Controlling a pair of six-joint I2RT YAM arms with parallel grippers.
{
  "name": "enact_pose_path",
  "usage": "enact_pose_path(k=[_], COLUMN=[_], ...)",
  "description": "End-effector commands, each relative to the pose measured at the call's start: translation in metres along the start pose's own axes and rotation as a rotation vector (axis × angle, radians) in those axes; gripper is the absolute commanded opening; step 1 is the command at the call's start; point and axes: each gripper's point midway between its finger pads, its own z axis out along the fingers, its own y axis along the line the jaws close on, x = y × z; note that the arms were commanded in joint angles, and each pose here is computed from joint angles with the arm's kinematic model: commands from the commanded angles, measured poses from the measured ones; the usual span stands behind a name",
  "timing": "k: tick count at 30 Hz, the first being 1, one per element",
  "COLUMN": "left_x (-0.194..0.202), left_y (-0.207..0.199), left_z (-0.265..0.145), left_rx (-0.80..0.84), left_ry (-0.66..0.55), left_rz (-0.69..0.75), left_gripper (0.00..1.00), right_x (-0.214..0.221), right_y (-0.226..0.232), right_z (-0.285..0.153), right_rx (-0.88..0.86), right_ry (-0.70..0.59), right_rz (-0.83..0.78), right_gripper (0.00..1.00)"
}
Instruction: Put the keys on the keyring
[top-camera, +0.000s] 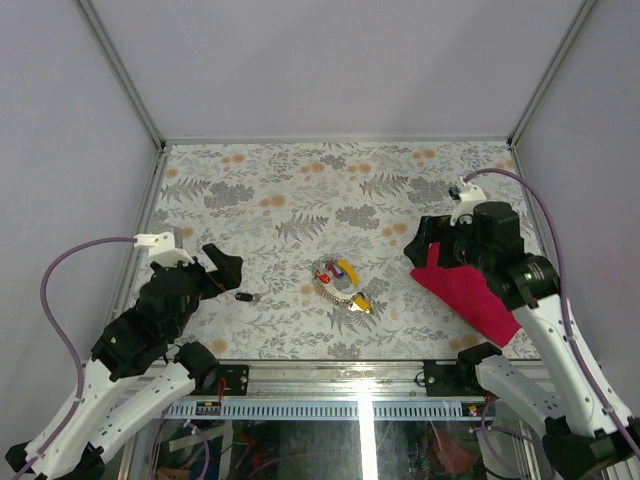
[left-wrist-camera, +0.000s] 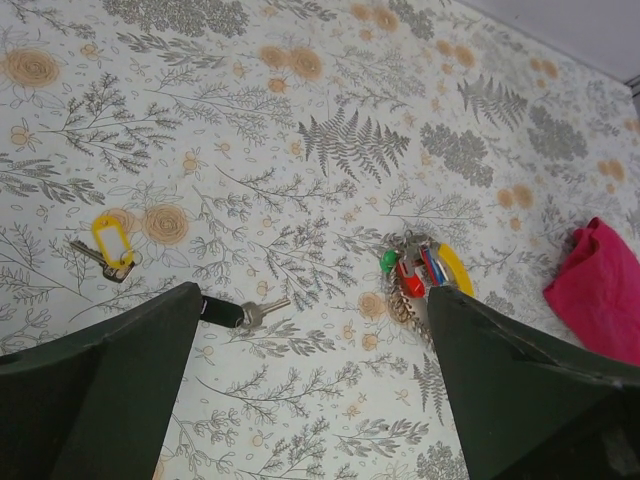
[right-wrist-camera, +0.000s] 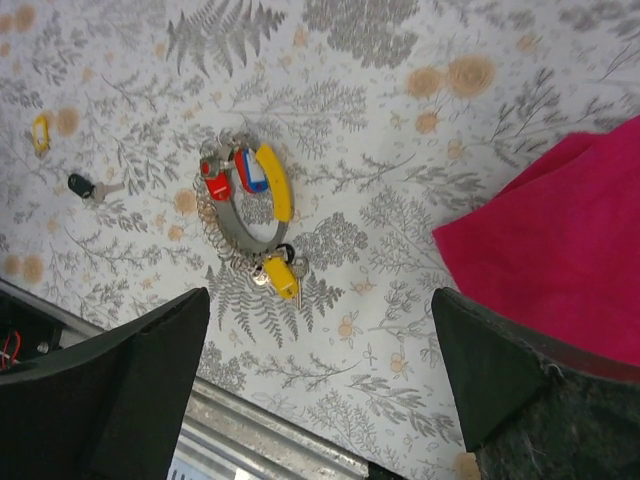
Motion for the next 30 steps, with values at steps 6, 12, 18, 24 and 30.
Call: enact_pose_path(k=[6,12,18,24,30], left_x=[0.011,0.011,0.014,0.018,0.018], left_y=[-0.020,-0.020,-0.021,-0.024,-0.024], left_z=[0.019,0.019,0.022,0.024,0.024], left_rx=[0.041,0.040,0.044,0.051,0.054], left_ry=[0.068,0.067,0.082,0.102,0.102], left_rz=[0.052,0.055,0.068,0.076,0.075], left_gripper=[1.00,1.00,1.00,1.00,1.00], right_x=[0.030,0.066,0.107,0.140,0.163], right_y=[0.031,0.044,0.045,0.066,0.090], right_z=[0.054,0.092,0.124,0.142,0.149], right_rx=[-0.149,-0.126,-0.098,-0.119,-0.153], right_ry=[0.171,0.272,0.361,0.448,0.487], right_rz=[0.115,0.083,0.057,-0.024,-0.020], right_gripper=[0.99,0.94,0.86,0.80,0.78])
